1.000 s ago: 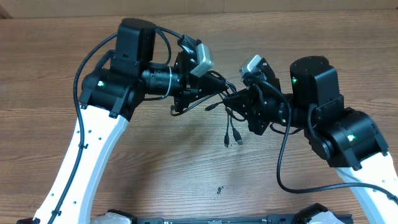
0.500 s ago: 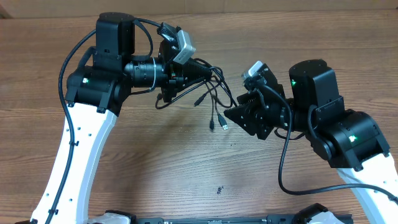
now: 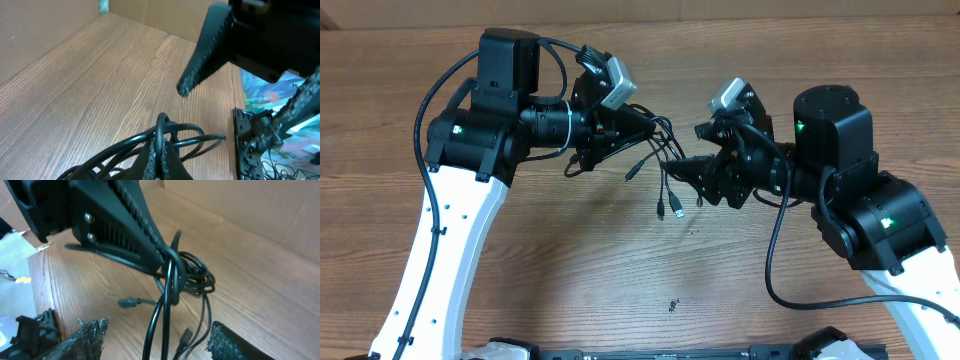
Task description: Untangle cables
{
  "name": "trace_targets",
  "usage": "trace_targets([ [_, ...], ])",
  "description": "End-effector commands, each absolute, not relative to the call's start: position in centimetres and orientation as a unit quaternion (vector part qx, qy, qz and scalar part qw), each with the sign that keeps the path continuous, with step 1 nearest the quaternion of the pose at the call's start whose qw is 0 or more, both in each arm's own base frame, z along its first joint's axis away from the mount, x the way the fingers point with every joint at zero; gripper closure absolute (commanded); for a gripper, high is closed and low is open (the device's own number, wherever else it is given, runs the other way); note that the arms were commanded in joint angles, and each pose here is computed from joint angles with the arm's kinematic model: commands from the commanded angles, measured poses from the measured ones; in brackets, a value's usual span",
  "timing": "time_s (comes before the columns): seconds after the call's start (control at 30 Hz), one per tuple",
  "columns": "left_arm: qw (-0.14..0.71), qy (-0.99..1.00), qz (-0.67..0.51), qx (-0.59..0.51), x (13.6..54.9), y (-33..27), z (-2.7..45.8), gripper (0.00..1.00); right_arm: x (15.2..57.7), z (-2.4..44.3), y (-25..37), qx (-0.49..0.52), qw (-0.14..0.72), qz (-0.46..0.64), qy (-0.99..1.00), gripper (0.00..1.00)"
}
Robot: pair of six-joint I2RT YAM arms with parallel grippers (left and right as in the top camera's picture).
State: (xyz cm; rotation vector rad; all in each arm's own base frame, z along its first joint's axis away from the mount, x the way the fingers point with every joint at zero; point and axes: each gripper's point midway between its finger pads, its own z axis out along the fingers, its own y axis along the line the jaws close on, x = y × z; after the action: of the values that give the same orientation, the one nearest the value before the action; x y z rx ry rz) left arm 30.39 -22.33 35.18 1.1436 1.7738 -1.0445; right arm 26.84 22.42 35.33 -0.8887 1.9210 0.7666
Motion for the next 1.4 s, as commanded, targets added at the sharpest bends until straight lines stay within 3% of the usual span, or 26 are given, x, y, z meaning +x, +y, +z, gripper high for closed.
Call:
trace_targets([
  [0.0, 0.402, 0.664, -0.413, 0.476, 29.3, -22.7, 36.6, 0.96, 27.3, 36.0, 22.1, -0.352, 0.449, 0.297, 0.766, 0.36],
  [0.13, 0.404, 0.638, -0.442, 0.484, 28.4, -23.1, 37.6, 0.96, 27.3, 36.1, 22.2, -0.352, 0.451, 0.297, 0.765, 0.47],
  [0.33, 0.399, 0.602, -0.481, 0.498, 26.9, -23.9, 38.8, 0.96, 27.3, 36.1, 22.2, -0.352, 0.451, 0.297, 0.765, 0.5],
  [0.37, 0.398, 0.6, -0.482, 0.499, 26.8, -24.1, 38.8, 0.96, 27.3, 36.1, 22.2, -0.352, 0.451, 0.297, 0.765, 0.54],
  [0.4, 0.396, 0.598, -0.484, 0.502, 26.6, -24.3, 38.8, 0.96, 27.3, 36.1, 22.2, -0.352, 0.451, 0.297, 0.765, 0.66],
  [0.47, 0.395, 0.597, -0.484, 0.503, 26.5, -24.4, 38.8, 0.96, 27.3, 36.1, 22.2, -0.352, 0.451, 0.296, 0.765, 0.8],
  [0.57, 0.396, 0.596, -0.484, 0.504, 26.5, -24.4, 38.8, 0.96, 27.3, 36.1, 22.2, -0.352, 0.45, 0.297, 0.765, 0.92],
  [1.37, 0.441, 0.58, -0.473, 0.496, 28.5, -24.2, 40.9, 0.96, 25.3, 31.0, 21.0, -0.35, 0.343, 0.283, 0.824, 0.96],
])
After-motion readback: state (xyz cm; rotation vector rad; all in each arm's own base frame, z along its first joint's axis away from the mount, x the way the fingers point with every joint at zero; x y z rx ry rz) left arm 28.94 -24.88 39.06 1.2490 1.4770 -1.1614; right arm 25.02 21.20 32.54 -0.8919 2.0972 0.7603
